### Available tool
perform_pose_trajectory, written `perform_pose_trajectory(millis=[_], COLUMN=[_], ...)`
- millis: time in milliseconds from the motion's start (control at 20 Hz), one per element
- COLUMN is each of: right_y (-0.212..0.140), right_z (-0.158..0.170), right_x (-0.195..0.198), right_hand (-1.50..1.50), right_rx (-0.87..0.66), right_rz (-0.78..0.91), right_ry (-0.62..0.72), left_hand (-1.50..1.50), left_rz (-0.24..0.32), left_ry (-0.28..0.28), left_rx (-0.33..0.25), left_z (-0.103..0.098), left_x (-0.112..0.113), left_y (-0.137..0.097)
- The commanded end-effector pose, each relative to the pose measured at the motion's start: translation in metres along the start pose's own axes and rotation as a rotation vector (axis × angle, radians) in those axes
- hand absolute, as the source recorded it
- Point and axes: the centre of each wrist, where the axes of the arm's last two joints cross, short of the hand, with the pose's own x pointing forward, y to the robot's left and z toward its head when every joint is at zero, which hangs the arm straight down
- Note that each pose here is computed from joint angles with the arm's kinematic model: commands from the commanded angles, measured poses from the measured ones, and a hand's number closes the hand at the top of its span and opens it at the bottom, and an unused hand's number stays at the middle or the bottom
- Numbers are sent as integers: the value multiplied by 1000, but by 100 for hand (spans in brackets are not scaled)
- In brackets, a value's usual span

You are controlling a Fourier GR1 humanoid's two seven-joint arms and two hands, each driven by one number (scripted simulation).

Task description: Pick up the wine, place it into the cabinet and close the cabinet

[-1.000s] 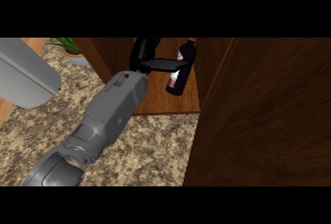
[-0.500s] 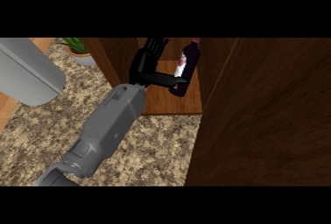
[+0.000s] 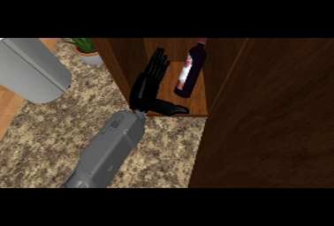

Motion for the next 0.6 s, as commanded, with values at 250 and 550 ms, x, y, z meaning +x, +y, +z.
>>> perform_pose_trajectory(millis=[250,550], right_y=[-1,-9], right_z=[8,14], right_x=[49,53], right_hand=[-150,-150], right_rx=[6,46], right_rz=[-107,-49], right_ry=[-22,-47], left_hand=[-150,-150], left_rz=[41,87], left_ry=[9,6], left_rx=[-7,50], left_z=[71,118], left_x=[-2,11], left_y=[7,19])
